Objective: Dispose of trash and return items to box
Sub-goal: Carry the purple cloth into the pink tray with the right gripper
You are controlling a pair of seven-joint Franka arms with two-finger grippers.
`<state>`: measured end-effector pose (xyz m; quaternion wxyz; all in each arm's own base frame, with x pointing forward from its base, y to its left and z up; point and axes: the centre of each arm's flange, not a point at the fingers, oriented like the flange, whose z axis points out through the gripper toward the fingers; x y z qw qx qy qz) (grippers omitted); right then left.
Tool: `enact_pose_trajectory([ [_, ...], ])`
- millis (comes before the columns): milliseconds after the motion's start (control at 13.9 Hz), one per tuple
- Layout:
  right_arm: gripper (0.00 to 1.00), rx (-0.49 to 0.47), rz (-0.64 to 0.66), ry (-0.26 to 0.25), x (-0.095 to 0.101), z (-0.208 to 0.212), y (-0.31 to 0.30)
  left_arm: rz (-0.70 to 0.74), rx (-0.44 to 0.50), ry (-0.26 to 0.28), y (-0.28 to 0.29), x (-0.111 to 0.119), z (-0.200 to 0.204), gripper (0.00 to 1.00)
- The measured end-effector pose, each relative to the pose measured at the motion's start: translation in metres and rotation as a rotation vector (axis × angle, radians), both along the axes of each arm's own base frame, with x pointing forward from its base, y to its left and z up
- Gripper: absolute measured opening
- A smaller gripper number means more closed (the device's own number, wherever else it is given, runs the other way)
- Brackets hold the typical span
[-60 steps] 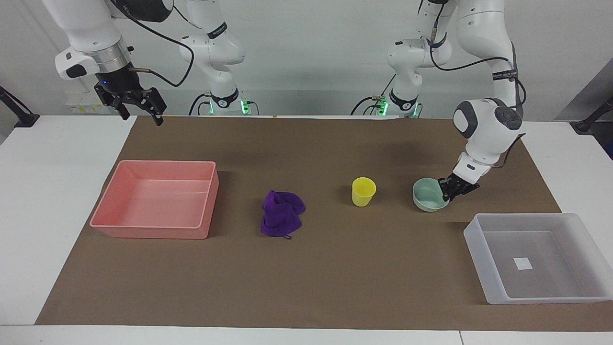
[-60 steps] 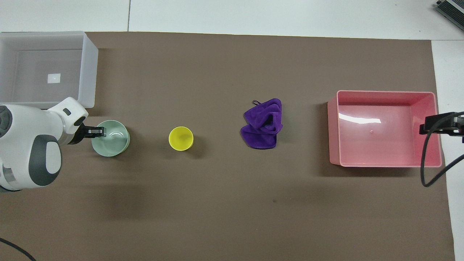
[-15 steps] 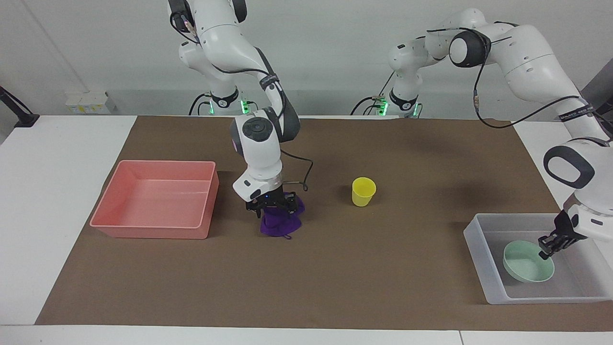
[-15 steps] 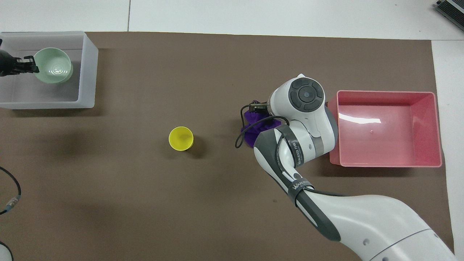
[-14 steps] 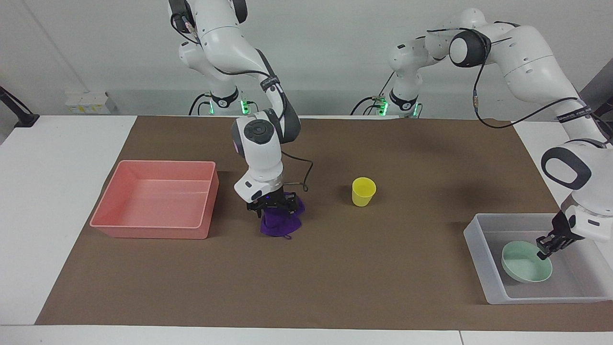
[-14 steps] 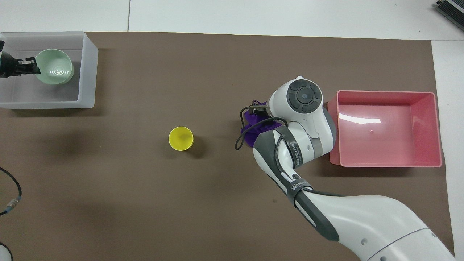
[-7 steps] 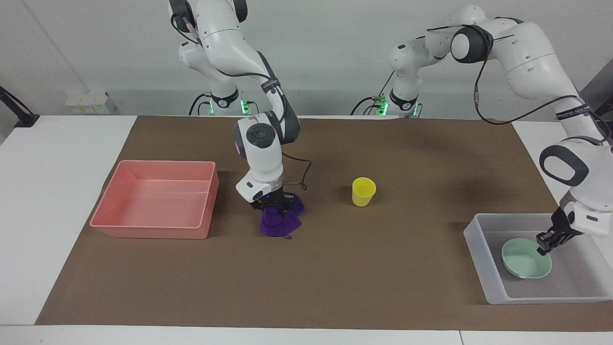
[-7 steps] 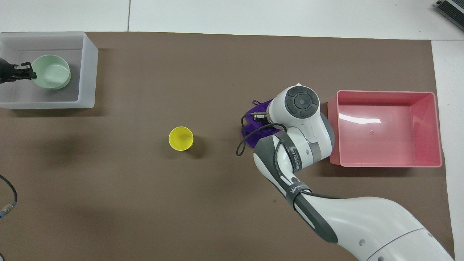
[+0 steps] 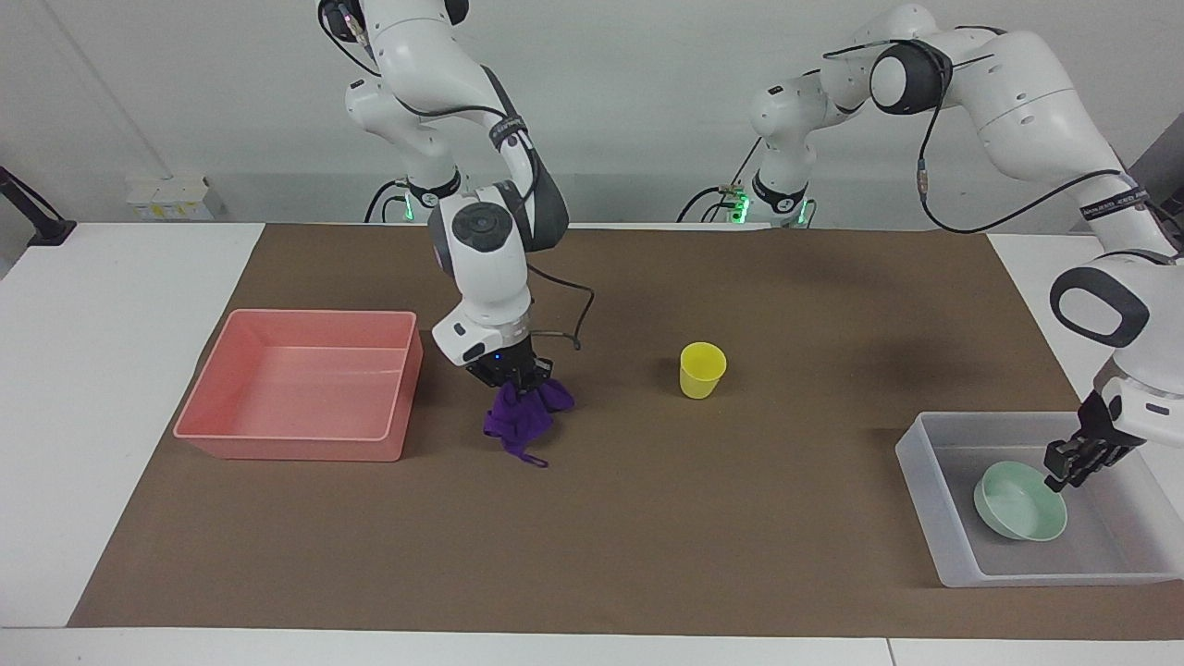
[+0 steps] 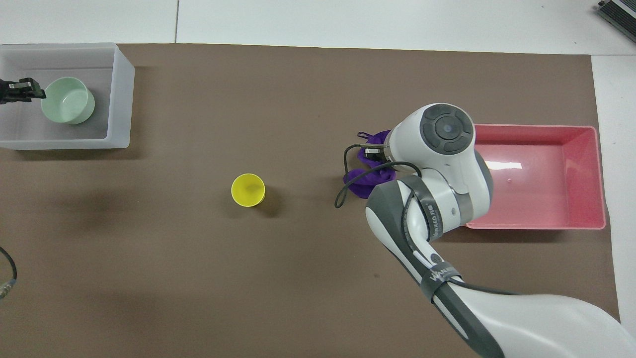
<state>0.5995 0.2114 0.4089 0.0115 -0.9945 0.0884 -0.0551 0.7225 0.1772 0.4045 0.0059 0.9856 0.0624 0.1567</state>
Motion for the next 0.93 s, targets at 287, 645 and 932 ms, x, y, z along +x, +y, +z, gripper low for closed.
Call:
enact_pose_trajectory([
  [287,0.07,0.009,-0.071,-0.012,-0.021,0.093,-0.052,-0.148,0.045,0.033,-0.092,-0.005,0.064,0.41],
  [645,0.07,-0.005,-0.097,-0.046,-0.032,0.154,-0.153,-0.276,0.039,0.113,-0.199,-0.036,0.089,0.73],
  [932,0.07,-0.033,-0.037,-0.056,-0.036,0.169,-0.227,-0.271,0.017,0.193,-0.287,-0.077,0.066,0.82],
])
